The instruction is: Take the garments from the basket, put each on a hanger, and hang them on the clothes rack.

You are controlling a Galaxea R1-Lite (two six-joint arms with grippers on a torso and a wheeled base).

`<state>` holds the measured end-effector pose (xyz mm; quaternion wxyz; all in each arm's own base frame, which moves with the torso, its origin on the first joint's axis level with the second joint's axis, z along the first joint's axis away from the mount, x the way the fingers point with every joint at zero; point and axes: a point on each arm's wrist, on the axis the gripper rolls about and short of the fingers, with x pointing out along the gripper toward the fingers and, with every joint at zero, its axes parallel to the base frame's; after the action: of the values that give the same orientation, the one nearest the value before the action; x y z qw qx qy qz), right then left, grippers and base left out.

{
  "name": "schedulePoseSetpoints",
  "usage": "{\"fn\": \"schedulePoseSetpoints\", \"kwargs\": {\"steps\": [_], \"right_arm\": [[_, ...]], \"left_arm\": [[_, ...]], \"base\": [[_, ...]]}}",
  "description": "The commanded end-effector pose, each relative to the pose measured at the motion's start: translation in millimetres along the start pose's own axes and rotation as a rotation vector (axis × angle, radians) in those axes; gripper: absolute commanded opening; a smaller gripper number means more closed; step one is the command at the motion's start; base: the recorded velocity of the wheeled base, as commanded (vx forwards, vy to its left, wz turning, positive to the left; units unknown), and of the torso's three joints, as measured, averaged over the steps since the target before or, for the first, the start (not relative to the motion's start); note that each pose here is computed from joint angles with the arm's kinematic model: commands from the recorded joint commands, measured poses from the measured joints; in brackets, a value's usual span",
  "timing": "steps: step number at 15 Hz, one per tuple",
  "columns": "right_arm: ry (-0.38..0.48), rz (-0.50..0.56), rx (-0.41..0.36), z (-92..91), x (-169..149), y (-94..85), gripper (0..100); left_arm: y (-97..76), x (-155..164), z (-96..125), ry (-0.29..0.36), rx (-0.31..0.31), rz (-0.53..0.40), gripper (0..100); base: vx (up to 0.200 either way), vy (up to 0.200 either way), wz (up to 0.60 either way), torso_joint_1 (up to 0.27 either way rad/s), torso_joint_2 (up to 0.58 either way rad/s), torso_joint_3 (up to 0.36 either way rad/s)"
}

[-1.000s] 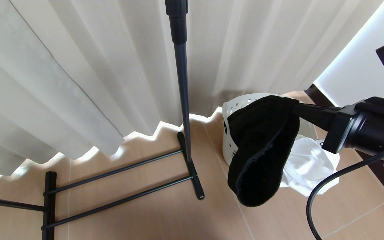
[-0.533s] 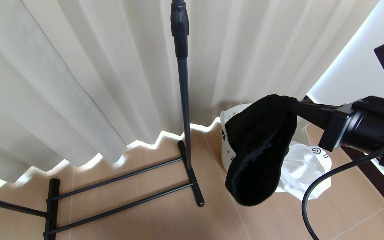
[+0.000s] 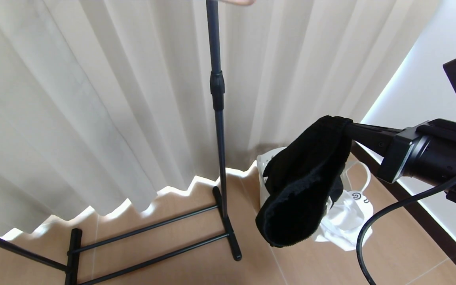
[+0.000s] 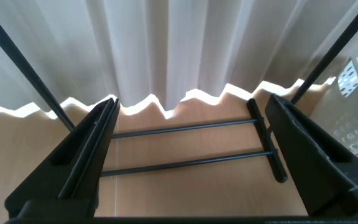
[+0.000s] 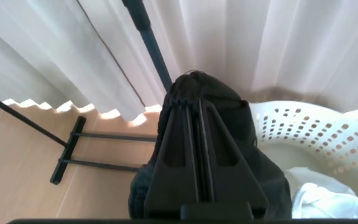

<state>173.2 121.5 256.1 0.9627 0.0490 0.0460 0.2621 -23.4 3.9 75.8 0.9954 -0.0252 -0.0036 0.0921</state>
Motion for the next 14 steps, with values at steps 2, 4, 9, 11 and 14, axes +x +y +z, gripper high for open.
{"fn": "schedulePoseSetpoints", "kwargs": {"steps": [2,4,9,11,14], "right_arm": [[-0.001,0.003,0.001,0.3,-0.5,0.1,0],[0.003,-0.001,0.0,-0.7,0.4,-0.3,0],[0.001,0.0,0.0,-0.2,0.4,-0.3,0],[0.004,-0.001,0.0,-1.0,0.8,-0.3,0],[0.004,-0.001,0.0,-1.0,0.8,-0.3,0]], "left_arm": [[0.0,0.1,0.1,0.001,0.0,0.001,100],[0.0,0.1,0.1,0.001,-0.003,0.001,100],[0.0,0.1,0.1,0.001,-0.005,0.001,100],[0.0,0.1,0.1,0.001,-0.003,0.001,100],[0.0,0.1,0.1,0.001,-0.003,0.001,100]], "base": [[0.0,0.0,0.0,0.1,-0.45,-0.154],[0.0,0.0,0.0,0.117,-0.47,-0.146],[0.0,0.0,0.0,0.149,-0.48,-0.13],[0.0,0.0,0.0,0.176,-0.51,-0.117],[0.0,0.0,0.0,0.185,-0.52,-0.113]]}}
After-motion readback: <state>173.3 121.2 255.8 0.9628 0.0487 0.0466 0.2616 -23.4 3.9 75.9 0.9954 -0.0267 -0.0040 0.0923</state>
